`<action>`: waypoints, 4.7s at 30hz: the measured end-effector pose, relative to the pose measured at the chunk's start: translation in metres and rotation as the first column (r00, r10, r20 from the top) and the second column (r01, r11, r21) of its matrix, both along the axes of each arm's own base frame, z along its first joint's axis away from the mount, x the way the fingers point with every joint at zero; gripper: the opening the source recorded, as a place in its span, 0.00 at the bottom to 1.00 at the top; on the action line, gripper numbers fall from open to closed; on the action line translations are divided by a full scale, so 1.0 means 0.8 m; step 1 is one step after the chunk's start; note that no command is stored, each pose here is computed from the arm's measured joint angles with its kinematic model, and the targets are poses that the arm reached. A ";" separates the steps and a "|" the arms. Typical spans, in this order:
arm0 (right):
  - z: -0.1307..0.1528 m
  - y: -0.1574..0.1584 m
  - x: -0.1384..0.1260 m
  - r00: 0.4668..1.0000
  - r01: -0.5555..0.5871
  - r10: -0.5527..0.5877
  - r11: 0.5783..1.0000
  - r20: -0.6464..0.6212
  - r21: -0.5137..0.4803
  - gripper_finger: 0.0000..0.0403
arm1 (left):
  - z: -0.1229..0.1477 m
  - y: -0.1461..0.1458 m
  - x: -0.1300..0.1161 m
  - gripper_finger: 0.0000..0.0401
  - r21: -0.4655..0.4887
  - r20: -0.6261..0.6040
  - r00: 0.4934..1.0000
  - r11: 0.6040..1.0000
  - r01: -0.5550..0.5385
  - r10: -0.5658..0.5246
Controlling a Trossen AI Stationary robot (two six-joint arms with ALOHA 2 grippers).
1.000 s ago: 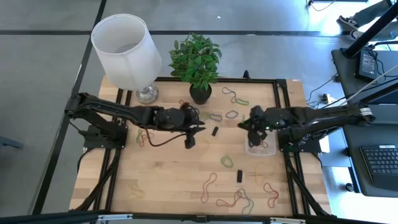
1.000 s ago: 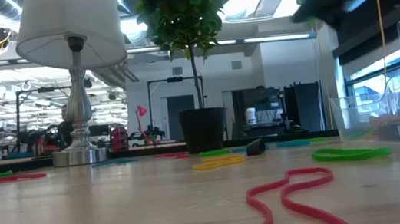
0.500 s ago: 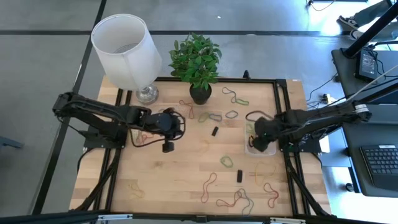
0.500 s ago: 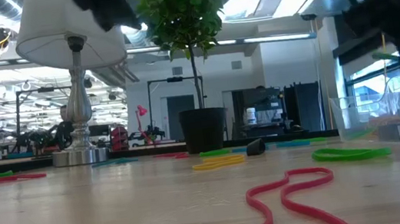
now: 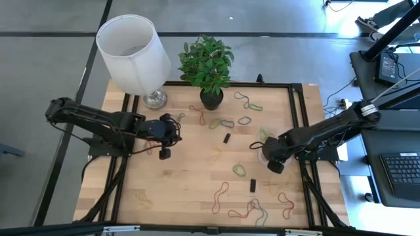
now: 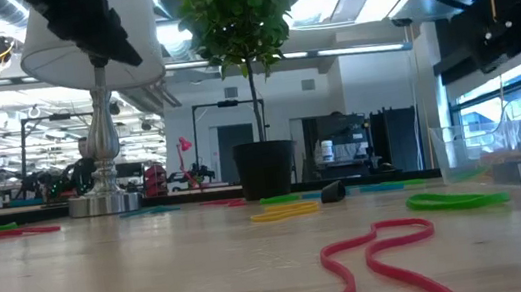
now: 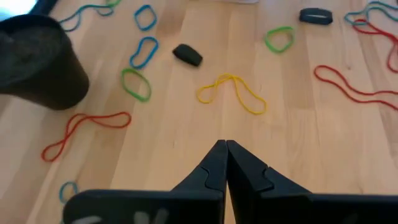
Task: Pick and place rubber bands into bin
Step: Put the green rubber band into the transparent bin, then put the red rubber band into the transparent bin
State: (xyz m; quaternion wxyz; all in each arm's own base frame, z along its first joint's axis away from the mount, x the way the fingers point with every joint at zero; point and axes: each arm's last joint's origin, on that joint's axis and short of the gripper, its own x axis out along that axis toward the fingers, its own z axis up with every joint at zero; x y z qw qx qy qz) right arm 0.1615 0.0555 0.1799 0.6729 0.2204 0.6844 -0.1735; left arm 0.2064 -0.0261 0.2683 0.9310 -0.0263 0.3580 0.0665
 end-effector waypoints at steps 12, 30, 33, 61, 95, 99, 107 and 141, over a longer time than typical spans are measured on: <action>-0.003 0.003 0.003 0.998 0.057 -0.057 0.997 -0.016 0.046 0.21 | 0.009 0.002 -0.011 0.00 0.073 0.020 0.998 0.996 0.060 -0.062; 0.080 0.000 0.004 0.974 0.153 -0.125 0.978 0.187 -0.142 0.13 | 0.014 0.001 -0.011 0.00 0.128 0.044 0.995 0.988 0.086 -0.092; 0.094 0.006 -0.010 0.946 0.133 -0.079 0.979 0.314 -0.156 0.09 | 0.020 -0.010 -0.003 0.01 0.102 0.049 0.993 0.990 0.100 -0.105; 0.137 0.037 -0.050 0.674 -0.225 0.329 0.944 0.662 -0.240 0.03 | -0.054 -0.150 0.255 0.32 -0.153 -0.110 0.978 0.969 -0.194 0.178; 0.093 0.053 -0.040 0.632 -0.189 0.230 0.972 0.740 -0.141 0.05 | -0.183 -0.175 0.300 0.27 0.001 -0.297 0.941 0.986 0.167 -0.159; 0.097 0.056 -0.037 0.603 -0.188 0.214 0.974 0.768 -0.124 0.05 | -0.182 -0.173 0.299 0.05 0.028 -0.306 0.940 0.985 0.168 -0.152; 0.105 0.060 -0.030 0.539 -0.163 0.187 0.980 0.821 -0.116 0.05 | -0.162 -0.167 0.288 0.01 0.091 -0.346 0.926 0.977 0.194 -0.152; 0.067 0.041 0.111 0.392 0.098 0.327 0.914 0.860 -0.393 0.67 | 0.064 -0.086 0.247 0.01 0.441 -0.029 0.999 0.898 -0.008 0.023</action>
